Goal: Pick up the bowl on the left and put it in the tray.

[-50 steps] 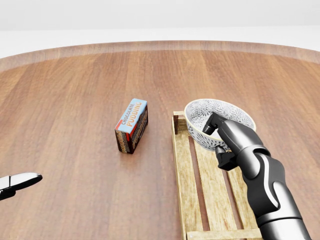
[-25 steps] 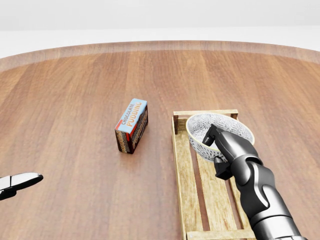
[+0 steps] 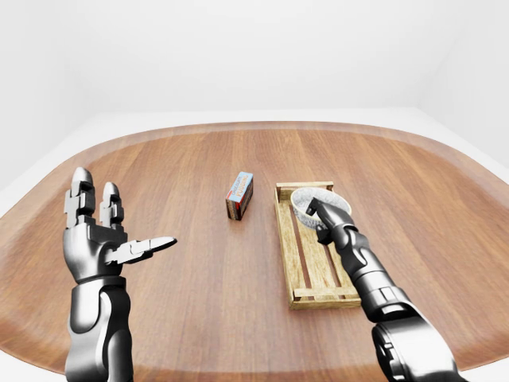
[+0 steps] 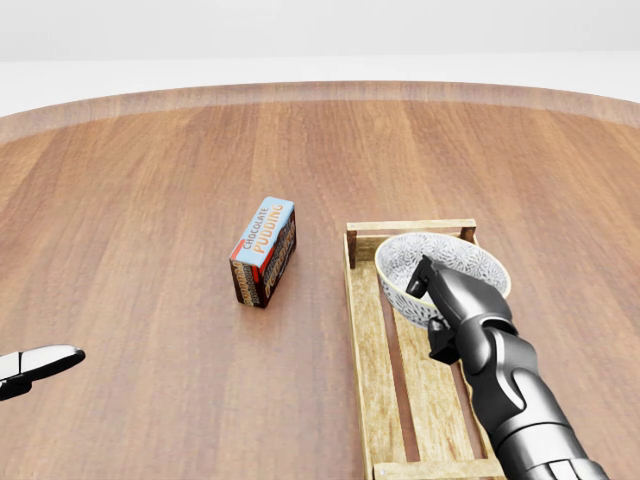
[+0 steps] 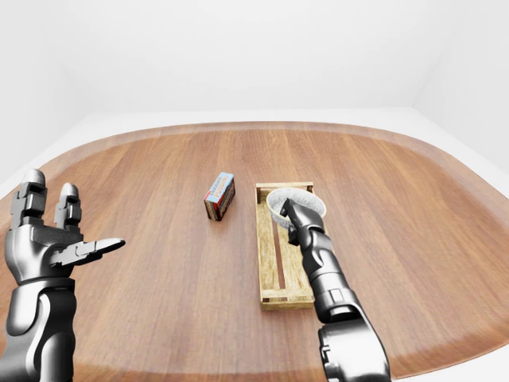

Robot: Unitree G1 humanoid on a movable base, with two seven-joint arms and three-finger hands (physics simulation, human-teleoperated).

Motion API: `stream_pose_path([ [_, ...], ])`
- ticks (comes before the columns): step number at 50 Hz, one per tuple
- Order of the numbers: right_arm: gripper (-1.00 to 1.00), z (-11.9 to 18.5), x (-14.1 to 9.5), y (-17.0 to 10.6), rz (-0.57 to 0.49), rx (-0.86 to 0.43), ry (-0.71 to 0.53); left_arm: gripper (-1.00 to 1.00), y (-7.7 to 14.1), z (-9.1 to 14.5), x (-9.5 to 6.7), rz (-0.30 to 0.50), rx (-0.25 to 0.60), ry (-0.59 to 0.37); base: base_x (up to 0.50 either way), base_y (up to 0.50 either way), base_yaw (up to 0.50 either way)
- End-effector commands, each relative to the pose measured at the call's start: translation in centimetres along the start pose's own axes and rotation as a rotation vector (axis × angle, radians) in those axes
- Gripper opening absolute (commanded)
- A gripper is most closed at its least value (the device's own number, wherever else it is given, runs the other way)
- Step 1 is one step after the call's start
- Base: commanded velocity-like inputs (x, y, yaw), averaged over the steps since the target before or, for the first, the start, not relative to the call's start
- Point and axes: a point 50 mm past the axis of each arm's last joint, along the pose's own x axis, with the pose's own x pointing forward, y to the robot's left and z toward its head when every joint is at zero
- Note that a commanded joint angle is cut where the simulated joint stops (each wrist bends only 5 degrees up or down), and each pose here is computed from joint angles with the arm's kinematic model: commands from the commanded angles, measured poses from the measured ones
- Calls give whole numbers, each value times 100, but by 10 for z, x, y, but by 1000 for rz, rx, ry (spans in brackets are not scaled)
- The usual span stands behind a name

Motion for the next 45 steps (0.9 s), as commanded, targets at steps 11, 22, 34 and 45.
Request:
stream_pose_path([
  [11, -100, -2, 5, 9, -14, -61, 39, 100, 0, 1, 0, 0, -1, -3, 0, 0, 0],
  [22, -100, -1, 7, 16, 4, -72, 49, 100, 0, 1, 0, 0, -3, -5, 0, 0, 0],
  [34, -100, -1, 7, 24, 22, -78, 60, 100, -1, 1, 0, -1, -1, -5, 0, 0, 0],
  [45, -100, -4, 6, 34, 43, -71, 83, 100, -1, 3, -1, 0, -2, -11, 0, 0, 0],
])
